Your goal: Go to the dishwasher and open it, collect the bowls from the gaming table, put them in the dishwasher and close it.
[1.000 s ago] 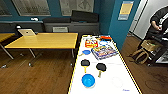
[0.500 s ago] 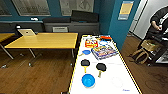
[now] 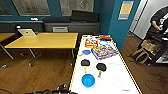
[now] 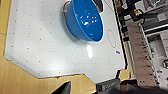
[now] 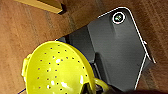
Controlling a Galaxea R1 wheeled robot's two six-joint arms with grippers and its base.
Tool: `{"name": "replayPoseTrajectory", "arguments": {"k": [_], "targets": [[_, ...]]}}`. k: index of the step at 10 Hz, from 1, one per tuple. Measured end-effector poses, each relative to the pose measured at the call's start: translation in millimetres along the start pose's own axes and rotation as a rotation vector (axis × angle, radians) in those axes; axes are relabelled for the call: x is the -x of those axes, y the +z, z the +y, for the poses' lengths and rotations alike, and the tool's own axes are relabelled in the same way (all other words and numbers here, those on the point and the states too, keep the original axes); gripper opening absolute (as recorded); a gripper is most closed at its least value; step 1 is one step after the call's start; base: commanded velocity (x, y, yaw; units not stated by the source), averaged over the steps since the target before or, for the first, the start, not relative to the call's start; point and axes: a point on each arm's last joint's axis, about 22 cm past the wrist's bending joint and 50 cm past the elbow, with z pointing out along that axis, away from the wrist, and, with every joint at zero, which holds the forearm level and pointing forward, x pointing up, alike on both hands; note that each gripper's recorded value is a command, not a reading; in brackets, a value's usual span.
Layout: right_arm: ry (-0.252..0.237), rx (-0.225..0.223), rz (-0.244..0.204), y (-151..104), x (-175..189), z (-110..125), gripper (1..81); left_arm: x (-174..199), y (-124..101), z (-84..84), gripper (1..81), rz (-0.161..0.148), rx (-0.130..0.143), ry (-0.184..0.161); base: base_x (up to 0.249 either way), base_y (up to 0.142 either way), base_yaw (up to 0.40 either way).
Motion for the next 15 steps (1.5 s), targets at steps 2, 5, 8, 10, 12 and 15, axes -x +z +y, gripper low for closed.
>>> {"name": "replayPoseTrajectory", "arguments": {"k": [2,5,8,10,12,15], "targets": [[-0.001,0.000,-0.005,2,0,-2,1.0,-14,-6,-21.0,81.1,0.024,-0.045,-0.004,0.000,0.000,0.000],[-0.009,0.002,-0.006,5,-8,-6,1.0,-34,0,-29.7,81.1,0.045,-0.069,-0.002,0.000,0.000,0.000],[-0.008,0.005,-0.016,8,-5,-8,1.0,-63,-9,-45.8,81.1,0.076,-0.116,-0.001,0.000,0.000,0.000],[-0.007,0.004,-0.018,11,-3,-10,1.0,-73,2,-44.6,81.1,0.078,-0.120,0.004,0.000,0.000,0.000],[-0.007,0.004,-0.017,11,-3,-10,1.0,-71,14,-45.0,81.1,0.048,-0.131,0.009,0.000,0.000,0.000],[-0.008,0.012,-0.017,11,-4,-6,1.0,-71,11,-53.4,81.1,-0.028,-0.202,0.143,0.000,0.000,0.000]]}}
